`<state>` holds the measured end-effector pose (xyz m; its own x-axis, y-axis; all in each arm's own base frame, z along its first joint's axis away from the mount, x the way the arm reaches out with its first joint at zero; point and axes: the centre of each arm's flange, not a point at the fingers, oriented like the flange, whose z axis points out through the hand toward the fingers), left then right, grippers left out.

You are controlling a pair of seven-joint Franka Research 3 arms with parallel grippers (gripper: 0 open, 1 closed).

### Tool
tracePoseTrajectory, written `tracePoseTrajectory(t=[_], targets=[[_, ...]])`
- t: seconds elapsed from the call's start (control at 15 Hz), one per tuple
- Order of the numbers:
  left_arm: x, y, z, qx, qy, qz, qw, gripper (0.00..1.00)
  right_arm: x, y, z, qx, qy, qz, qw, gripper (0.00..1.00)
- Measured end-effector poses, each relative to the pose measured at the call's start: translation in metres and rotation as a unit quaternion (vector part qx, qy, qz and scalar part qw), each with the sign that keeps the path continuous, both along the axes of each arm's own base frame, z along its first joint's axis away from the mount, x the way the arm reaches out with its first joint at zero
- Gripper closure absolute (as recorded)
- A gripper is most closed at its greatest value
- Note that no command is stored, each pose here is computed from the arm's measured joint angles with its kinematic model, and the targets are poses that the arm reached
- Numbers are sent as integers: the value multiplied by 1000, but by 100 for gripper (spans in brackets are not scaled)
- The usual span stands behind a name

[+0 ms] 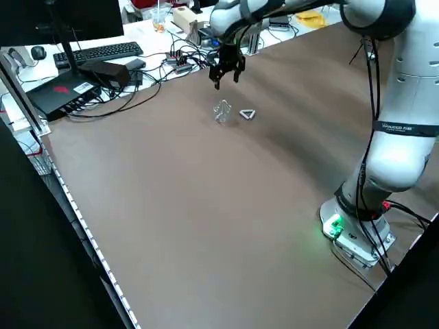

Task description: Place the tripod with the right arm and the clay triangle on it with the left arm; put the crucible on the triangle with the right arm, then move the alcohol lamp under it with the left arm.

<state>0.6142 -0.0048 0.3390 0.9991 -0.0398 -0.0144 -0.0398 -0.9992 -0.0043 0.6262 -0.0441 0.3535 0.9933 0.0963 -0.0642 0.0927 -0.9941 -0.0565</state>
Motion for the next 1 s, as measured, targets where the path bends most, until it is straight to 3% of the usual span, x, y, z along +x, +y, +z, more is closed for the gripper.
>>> tracePoseTrajectory(t=[0.13, 0.33, 0.8, 1.0], targets=[[4, 2, -26, 11, -3, -15, 1000, 0, -1, 7, -19, 2, 11, 6, 1000, 44], [10, 4, -65, 4, -10, -21, 1000, 0, -6, 30, -37, 3, 26, 22, 999, 48], [11, 3, -78, -2, -13, -22, 1000, 0, -22, 32, -67, 3, 45, 23, 999, 51], [11, 0, -78, -2, -13, -24, 1000, 1, -24, 33, -72, 3, 48, 24, 999, 61]])
